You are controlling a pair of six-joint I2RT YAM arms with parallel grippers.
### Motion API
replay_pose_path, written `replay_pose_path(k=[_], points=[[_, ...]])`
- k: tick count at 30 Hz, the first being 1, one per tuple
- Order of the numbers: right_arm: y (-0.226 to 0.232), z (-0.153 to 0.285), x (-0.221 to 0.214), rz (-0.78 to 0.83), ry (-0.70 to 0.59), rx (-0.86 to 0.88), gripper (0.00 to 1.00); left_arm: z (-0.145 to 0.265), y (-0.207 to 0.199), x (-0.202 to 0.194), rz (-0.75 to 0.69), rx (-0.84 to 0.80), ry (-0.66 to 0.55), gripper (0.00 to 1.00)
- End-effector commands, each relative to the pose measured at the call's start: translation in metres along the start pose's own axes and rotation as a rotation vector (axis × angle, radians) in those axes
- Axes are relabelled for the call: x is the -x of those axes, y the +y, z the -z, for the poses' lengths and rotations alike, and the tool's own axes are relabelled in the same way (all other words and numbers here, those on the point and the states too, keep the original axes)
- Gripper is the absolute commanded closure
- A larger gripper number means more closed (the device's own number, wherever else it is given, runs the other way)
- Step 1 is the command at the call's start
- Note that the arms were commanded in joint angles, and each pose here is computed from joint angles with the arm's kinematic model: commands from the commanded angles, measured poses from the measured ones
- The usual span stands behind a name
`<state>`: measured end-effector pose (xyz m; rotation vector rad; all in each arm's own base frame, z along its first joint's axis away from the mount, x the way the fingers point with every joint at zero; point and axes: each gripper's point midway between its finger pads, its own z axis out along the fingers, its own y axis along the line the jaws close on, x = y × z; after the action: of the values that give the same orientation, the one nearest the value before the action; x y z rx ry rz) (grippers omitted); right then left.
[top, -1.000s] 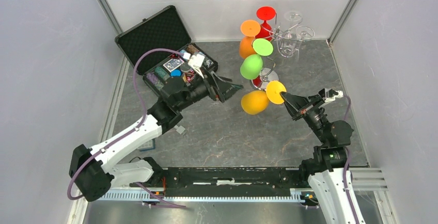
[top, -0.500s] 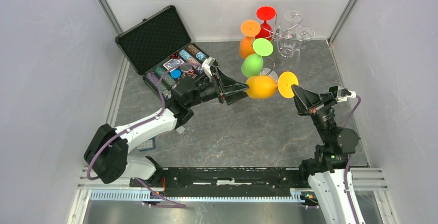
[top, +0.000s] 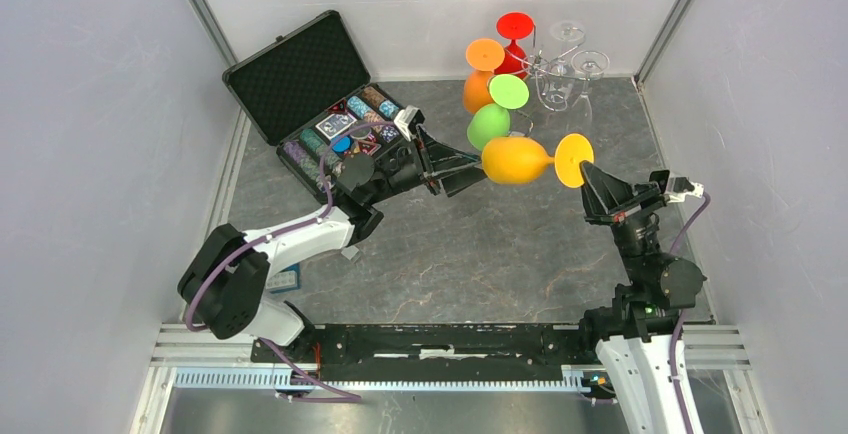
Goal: Take the wine glass off the wine glass rack
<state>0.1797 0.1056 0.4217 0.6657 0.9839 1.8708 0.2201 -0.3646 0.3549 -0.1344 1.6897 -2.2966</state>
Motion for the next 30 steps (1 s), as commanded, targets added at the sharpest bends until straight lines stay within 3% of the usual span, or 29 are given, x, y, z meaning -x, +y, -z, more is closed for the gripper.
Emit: replay_pose_path(k=[1,8,30], points=[[-0.024,0.001,-0.002,-0.013,0.016,-0.115,1.00,-0.001,-0.036,-0.023,-0.142,-0.116,0.099,0.32],[-0.018,0.001,0.000,-0.030,0.000,-0.100,1.00,0.000,0.006,-0.016,-0.309,0.020,0.102,0.24],[-0.015,0.003,0.002,-0.037,-0.018,-0.089,1.00,0.006,0.027,-0.004,-0.303,0.043,0.088,0.20]])
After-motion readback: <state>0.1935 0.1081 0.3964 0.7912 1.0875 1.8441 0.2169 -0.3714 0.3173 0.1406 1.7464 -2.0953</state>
